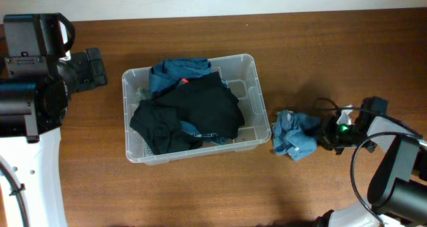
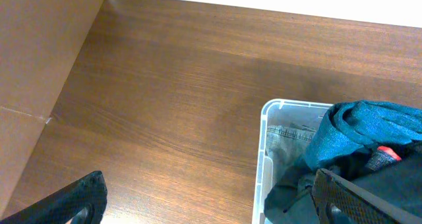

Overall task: Pack container
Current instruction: 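Grasp the light-blue denim item with the right gripper, then lower the light-blue denim item into the bin and release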

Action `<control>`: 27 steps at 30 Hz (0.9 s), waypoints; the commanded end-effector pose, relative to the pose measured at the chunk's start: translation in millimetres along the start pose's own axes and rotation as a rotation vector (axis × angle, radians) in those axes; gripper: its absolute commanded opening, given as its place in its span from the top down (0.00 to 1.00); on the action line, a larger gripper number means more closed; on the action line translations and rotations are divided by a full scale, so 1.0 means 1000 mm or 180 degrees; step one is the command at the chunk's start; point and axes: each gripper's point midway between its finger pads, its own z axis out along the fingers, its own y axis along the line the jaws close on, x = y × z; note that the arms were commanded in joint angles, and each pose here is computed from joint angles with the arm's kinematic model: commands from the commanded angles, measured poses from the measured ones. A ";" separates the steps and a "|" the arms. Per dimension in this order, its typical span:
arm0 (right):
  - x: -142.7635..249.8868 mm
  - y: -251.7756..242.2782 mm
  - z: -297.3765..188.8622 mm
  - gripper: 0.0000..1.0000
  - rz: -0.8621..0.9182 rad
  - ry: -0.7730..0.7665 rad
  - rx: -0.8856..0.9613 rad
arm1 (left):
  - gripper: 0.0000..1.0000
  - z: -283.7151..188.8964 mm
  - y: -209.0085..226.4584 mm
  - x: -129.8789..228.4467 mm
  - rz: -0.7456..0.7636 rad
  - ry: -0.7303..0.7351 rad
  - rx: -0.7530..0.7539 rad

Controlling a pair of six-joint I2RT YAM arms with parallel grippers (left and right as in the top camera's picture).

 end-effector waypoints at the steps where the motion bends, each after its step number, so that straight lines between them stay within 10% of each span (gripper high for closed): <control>1: 0.006 0.017 -0.006 0.91 -0.0133 -0.0001 -0.0190 | 0.00 0.001 0.002 -0.001 0.0008 0.0000 -0.0041; 10: 0.029 0.159 -0.127 0.96 -0.1268 -0.0738 -0.1156 | 0.01 0.001 0.002 -0.001 0.0008 0.0000 -0.0041; 15: 0.111 0.279 -0.189 0.96 -0.2344 -0.0633 -0.2182 | 0.00 0.001 0.002 -0.001 0.0008 0.0000 -0.0040; 27: 0.229 0.369 -0.024 0.96 -0.3104 0.0242 -0.2201 | 0.01 0.001 0.002 -0.001 0.0010 0.0000 -0.0040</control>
